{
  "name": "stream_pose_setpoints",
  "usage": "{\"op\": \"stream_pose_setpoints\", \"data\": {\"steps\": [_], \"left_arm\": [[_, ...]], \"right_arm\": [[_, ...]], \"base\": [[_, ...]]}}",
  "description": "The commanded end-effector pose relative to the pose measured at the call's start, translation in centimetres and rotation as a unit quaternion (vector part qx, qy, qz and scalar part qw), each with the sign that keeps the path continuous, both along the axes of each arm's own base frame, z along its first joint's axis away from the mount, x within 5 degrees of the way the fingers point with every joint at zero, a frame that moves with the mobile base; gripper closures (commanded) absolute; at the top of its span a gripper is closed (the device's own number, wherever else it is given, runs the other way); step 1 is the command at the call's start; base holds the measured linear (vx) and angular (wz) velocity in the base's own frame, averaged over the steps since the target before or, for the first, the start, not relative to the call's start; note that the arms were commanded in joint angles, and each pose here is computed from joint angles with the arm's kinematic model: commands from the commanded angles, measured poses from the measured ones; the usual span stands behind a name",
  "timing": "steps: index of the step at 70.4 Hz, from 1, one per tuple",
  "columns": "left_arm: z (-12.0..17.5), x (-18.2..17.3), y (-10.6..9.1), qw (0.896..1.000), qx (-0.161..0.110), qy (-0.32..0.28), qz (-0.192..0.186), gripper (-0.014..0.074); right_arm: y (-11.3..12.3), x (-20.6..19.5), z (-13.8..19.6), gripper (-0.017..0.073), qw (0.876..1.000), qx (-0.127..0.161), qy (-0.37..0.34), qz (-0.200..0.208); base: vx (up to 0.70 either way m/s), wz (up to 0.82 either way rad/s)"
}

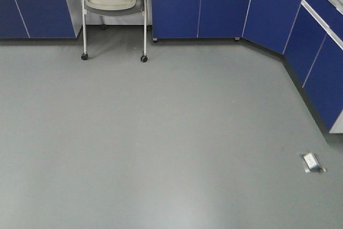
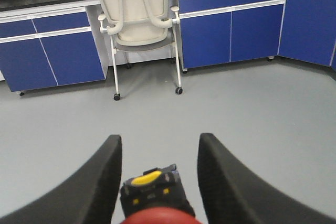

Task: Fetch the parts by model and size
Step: 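Drive the base across the room toward the blue cabinets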

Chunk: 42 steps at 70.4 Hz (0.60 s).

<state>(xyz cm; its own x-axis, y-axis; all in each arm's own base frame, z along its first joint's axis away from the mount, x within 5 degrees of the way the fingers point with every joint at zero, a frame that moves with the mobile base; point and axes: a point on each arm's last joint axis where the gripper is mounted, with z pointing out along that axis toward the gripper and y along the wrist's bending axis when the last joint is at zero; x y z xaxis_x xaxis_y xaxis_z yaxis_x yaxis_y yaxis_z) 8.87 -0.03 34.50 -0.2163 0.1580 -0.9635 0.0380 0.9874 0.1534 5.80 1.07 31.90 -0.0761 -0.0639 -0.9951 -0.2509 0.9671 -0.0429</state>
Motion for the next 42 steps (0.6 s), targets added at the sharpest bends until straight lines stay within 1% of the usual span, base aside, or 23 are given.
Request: {"op": "stream_pose_setpoints", "data": {"steps": [1,42], "left_arm": [[1.4,0.09,-0.2,0.999,-0.002,-0.045,-0.011,0.06],[1.4,0.09,-0.2,0.999,-0.002,-0.045,-0.011,0.06]], "right_arm": [[0.12,-0.07,1.55,0.0564,0.999,0.002,-0.051,0.008],[0.13,-0.07,1.55,0.0564,0.999,0.003,-0.051,0.008]], "base": [[0.67,0.02],[0.63,-0.02]]}}
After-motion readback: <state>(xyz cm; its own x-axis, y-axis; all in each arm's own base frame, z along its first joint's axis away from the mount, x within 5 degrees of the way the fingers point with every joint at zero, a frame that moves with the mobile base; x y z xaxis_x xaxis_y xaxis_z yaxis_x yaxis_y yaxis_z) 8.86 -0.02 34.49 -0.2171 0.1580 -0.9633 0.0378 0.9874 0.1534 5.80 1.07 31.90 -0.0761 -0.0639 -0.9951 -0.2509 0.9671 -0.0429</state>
